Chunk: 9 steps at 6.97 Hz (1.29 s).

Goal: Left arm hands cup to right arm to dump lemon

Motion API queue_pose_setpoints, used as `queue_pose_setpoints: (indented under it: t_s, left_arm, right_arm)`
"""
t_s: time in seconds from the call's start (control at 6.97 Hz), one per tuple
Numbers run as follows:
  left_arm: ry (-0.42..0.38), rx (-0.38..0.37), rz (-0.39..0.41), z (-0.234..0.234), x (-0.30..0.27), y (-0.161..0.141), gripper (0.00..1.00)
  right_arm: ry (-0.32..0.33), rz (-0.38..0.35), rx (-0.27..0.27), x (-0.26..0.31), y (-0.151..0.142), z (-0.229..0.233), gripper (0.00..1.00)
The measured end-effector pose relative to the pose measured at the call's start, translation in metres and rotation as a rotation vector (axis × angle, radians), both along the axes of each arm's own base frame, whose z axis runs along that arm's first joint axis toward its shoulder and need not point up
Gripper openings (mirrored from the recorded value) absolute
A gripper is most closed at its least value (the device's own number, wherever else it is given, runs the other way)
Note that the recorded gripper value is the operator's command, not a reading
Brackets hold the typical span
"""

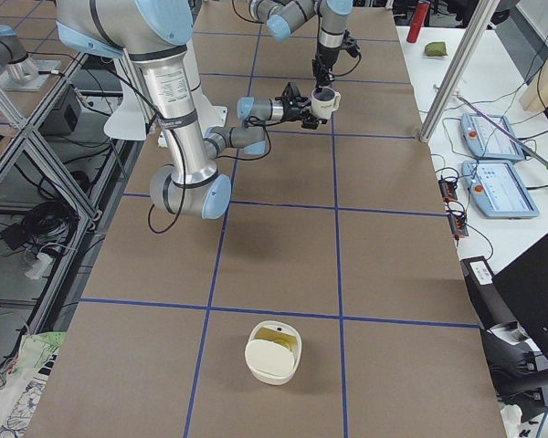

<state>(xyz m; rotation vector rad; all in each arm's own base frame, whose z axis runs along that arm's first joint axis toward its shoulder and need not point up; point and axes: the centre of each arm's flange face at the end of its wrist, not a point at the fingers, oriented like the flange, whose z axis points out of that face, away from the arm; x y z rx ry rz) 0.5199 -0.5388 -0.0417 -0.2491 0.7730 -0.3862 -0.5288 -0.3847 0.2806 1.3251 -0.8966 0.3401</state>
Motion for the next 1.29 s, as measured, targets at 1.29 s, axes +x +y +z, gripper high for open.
queue_pose_setpoints:
  t_s: [1.29]
  left_arm:
    - [0.123, 0.254, 0.095, 0.129, -0.162, 0.036, 0.0]
  right_arm:
    - [0.055, -0.053, -0.018, 0.048, -0.029, 0.083, 0.94]
